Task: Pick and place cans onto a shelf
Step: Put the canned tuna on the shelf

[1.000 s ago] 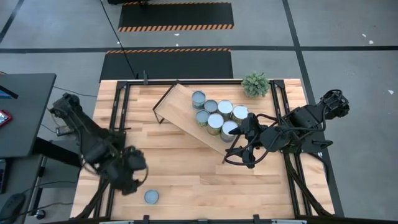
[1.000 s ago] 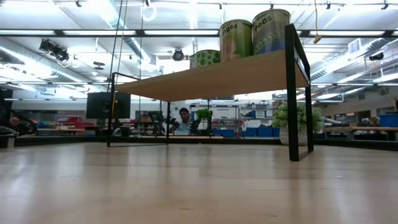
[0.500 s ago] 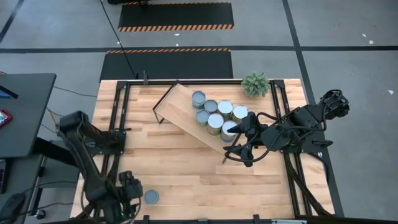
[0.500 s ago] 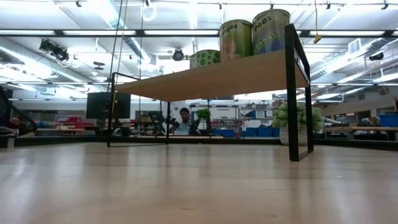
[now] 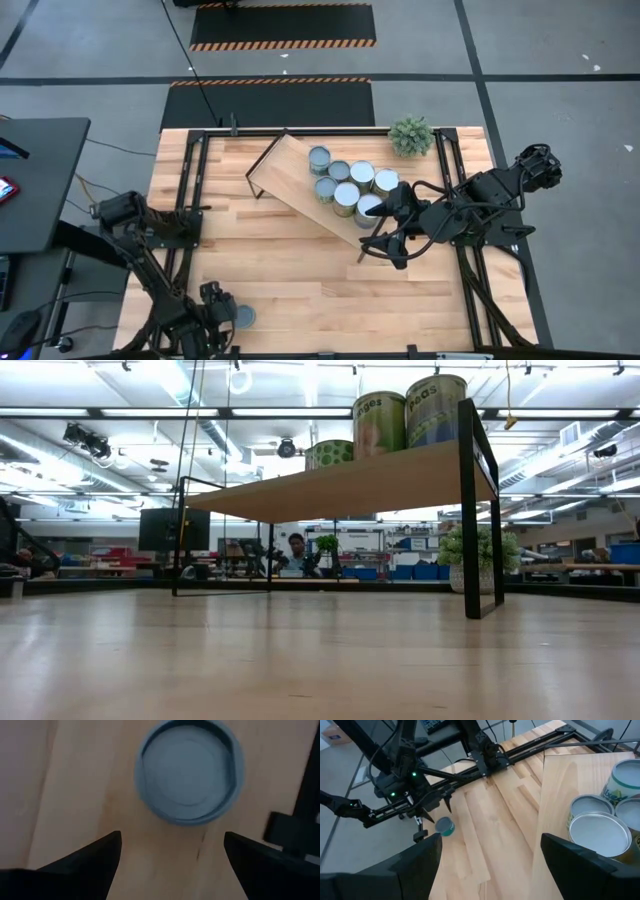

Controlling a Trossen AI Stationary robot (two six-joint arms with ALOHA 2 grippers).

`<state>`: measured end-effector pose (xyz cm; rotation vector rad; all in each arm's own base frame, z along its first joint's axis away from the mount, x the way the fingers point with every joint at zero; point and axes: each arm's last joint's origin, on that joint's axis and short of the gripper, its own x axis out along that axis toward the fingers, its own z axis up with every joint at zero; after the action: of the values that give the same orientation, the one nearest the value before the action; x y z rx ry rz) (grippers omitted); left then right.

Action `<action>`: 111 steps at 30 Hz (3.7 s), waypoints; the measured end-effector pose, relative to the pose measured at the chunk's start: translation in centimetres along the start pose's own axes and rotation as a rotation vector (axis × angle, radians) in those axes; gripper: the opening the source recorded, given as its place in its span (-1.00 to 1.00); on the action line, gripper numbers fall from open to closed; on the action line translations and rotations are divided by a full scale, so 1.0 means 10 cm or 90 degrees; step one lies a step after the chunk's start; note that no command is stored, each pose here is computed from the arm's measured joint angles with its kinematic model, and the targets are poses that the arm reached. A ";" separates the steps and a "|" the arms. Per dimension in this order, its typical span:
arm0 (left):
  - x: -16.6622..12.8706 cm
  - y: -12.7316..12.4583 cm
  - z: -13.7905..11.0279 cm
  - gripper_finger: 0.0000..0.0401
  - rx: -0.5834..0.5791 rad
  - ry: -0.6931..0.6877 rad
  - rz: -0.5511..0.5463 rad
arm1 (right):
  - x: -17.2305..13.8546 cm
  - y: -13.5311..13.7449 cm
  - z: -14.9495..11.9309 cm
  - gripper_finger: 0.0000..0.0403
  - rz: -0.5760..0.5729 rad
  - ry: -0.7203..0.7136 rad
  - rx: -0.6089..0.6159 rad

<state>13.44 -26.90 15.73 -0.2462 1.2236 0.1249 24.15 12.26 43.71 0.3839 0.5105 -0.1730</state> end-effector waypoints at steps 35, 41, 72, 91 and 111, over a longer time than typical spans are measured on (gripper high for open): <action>0.28 0.05 0.35 0.43 0.015 -0.060 -0.016 | 0.00 0.01 0.01 0.72 0.007 -0.004 0.008; 0.11 0.24 0.56 0.41 -0.003 -0.053 0.019 | 0.00 0.01 0.01 0.72 0.005 -0.006 0.010; -1.24 2.42 2.55 0.41 -0.085 -0.211 0.073 | -0.30 -0.55 -0.10 0.72 -0.056 0.037 0.026; -0.74 2.67 2.91 0.41 -0.071 -0.208 0.075 | -0.51 -1.16 -0.71 0.72 -0.001 -0.085 0.169; -0.62 2.67 2.98 0.96 -0.013 -0.205 0.084 | -0.61 -1.25 -0.76 0.72 0.002 -0.082 0.156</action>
<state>32.50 6.69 27.79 -0.1551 0.9173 0.2802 12.33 4.22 36.78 0.6076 0.3617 -0.2571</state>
